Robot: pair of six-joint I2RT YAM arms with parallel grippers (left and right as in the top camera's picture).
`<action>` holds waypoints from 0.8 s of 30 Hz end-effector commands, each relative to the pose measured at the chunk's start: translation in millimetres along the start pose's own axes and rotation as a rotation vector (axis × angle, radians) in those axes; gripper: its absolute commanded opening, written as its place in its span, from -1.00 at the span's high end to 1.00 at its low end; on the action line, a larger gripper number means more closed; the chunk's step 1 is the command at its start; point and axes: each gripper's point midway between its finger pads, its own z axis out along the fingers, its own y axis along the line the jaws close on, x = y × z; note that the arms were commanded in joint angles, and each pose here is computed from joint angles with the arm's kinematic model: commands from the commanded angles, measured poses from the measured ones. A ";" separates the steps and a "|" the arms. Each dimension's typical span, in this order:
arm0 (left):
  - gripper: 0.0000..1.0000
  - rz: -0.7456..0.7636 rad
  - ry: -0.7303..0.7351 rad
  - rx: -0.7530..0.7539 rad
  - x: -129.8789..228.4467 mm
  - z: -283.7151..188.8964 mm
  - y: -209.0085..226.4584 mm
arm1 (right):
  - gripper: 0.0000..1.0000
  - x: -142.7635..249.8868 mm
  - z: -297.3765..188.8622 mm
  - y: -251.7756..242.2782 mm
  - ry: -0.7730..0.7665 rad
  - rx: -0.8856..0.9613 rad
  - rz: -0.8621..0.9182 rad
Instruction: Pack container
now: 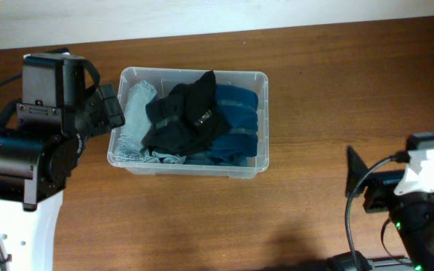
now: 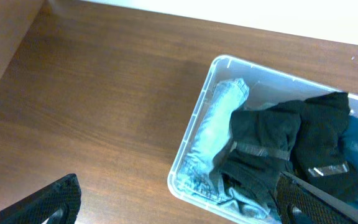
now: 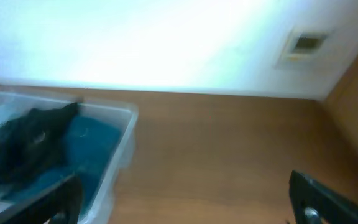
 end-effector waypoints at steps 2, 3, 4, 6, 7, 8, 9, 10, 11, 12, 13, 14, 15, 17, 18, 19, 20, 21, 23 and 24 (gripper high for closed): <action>-0.99 -0.012 -0.006 -0.014 -1.7 0.4 2.7 | -0.97 69.2 23.2 -25.8 0.069 0.142 0.041; -0.99 -0.012 -0.006 -0.014 -1.8 0.6 2.6 | -0.97 88.7 30.7 -26.1 0.075 0.143 0.054; -0.99 -0.012 -0.006 -0.015 -1.8 0.4 2.7 | -0.97 97.4 33.7 -26.3 0.076 0.144 0.060; -0.99 -0.012 -0.006 -0.014 -1.7 0.4 2.7 | -0.97 126.5 43.8 -23.8 0.082 0.132 0.074; -0.99 -0.013 -0.007 -0.014 -1.8 0.4 2.6 | -0.97 140.8 48.5 -22.5 0.082 0.127 0.079; -0.99 -0.013 -0.007 -0.014 -1.8 0.4 2.7 | -0.97 150.0 51.5 -21.1 0.082 0.120 0.081; -0.99 -0.012 -0.006 -0.014 -1.8 0.6 2.6 | -0.97 161.5 55.3 -18.8 0.083 0.110 0.083; -0.99 -0.012 -0.006 -0.015 -1.8 0.4 2.7 | -0.97 174.6 59.7 -16.1 0.087 0.098 0.085; -0.99 -0.012 -0.006 -0.014 -1.7 0.4 2.7 | -0.97 186.1 63.6 -13.3 0.089 0.086 0.085; -0.99 -0.012 -0.006 -0.015 -1.8 0.4 2.7 | -0.97 194.5 66.6 -11.6 0.091 0.078 0.086; -0.99 -0.012 -0.006 -0.014 -1.8 0.6 2.6 | -0.97 202.3 69.5 -10.2 0.093 0.072 0.086; -0.99 -0.012 -0.006 -0.014 -1.7 0.4 2.7 | -0.97 209.1 72.4 -8.8 0.095 0.066 0.086; -0.99 -0.012 -0.006 -0.014 -1.7 0.4 2.7 | -0.96 217.6 76.4 -7.5 0.097 0.061 0.087; -0.99 -0.013 -0.007 -0.014 -1.8 0.4 2.6 | -0.97 228.9 83.2 -5.3 0.107 0.050 0.088; -0.99 -0.013 -0.007 -0.014 -1.8 0.4 2.6 | -0.97 233.5 86.7 -3.8 0.113 0.042 0.089; -0.99 -0.012 -0.006 -0.014 -1.7 0.4 2.7 | -0.97 236.5 89.2 -2.6 0.116 0.035 0.090; -0.99 -0.013 -0.007 -0.014 -1.8 0.4 2.6 | -0.97 241.7 94.2 -1.1 0.117 0.026 0.090; -0.99 -0.013 -0.007 -0.014 -1.8 0.4 2.6 | -0.97 245.2 96.8 -0.3 0.121 0.022 0.090; -0.99 -0.013 -0.007 -0.014 -1.8 0.4 2.6 | -0.97 253.8 100.6 0.6 0.138 0.019 0.092; -0.99 -0.012 -0.006 -0.014 -1.7 0.4 2.7 | -0.96 258.6 102.2 0.8 0.149 0.018 0.092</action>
